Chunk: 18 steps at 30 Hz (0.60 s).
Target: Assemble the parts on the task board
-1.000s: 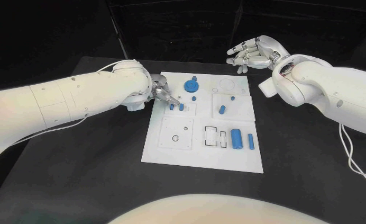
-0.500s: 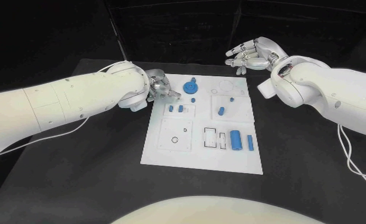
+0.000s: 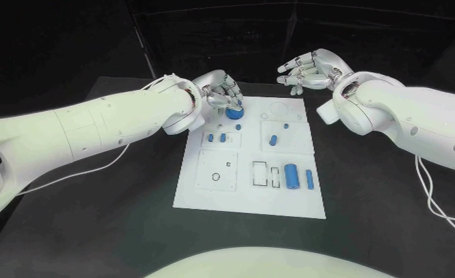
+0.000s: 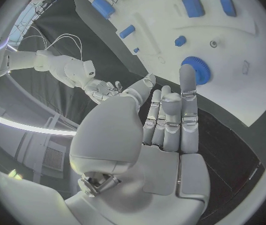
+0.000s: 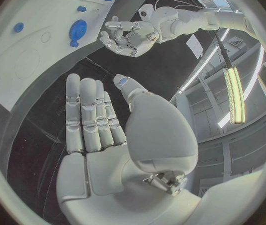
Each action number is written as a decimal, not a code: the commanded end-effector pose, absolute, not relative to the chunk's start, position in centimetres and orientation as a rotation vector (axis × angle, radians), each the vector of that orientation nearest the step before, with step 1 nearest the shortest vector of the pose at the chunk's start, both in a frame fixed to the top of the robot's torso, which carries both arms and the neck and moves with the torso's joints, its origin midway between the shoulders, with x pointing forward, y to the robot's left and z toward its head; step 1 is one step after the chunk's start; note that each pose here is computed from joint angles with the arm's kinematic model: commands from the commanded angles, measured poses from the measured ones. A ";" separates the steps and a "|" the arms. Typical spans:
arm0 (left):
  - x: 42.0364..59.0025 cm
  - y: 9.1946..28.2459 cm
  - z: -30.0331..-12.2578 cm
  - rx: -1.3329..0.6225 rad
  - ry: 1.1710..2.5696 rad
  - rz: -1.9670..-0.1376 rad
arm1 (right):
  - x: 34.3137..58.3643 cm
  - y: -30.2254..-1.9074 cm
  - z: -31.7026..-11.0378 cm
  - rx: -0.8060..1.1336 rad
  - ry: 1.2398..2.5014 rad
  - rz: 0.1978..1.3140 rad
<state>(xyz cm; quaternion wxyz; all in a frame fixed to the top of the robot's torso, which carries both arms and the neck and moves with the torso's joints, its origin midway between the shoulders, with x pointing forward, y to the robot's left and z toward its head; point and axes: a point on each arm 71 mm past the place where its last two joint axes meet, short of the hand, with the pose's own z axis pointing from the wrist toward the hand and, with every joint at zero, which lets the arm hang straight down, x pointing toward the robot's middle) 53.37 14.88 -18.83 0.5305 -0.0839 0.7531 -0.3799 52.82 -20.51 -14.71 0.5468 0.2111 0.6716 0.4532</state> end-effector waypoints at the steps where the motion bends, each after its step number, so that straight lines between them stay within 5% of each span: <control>1: 53.2 13.8 -18.7 0.016 1.756 -0.957 | 52.8 -20.3 -14.5 0.490 1.580 1.084; 18: 53.6 12.1 -20.9 0.391 1.850 -0.729 | 52.8 -20.0 -14.5 0.484 1.583 1.089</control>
